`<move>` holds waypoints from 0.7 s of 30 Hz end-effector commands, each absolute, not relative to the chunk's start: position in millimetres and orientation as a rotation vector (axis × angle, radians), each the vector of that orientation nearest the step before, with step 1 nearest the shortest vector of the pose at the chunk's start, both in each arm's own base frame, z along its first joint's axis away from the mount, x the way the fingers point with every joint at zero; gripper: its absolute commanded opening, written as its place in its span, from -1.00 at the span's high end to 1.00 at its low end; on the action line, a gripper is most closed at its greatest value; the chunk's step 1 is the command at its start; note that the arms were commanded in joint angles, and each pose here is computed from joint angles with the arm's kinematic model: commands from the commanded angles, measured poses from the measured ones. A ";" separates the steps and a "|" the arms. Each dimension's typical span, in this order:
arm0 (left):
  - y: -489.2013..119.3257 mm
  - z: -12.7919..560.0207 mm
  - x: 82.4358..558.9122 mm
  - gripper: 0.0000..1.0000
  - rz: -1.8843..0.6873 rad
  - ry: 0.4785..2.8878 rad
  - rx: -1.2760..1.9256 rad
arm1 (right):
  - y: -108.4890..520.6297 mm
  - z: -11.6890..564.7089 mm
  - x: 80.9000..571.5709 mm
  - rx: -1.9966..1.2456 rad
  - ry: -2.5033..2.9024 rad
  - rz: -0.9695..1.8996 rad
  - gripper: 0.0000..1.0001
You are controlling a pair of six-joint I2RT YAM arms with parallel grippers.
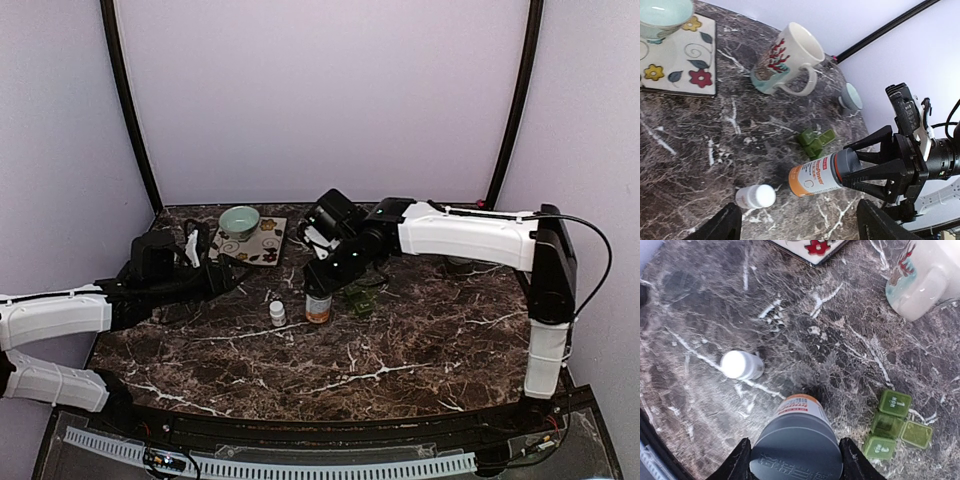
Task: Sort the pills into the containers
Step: Pick up the pill bottle from the center of the board, then hold the pill bottle.
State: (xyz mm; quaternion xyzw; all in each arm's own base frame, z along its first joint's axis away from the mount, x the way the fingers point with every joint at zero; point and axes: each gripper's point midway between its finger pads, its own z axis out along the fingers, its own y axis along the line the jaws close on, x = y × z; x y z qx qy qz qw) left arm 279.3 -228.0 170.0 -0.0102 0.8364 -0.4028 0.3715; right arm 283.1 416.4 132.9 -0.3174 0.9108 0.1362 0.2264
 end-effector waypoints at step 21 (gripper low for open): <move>-288.0 262.6 226.9 -0.62 -1.762 1.814 0.397 | 401.2 330.2 213.9 -0.618 1.908 1.279 1.00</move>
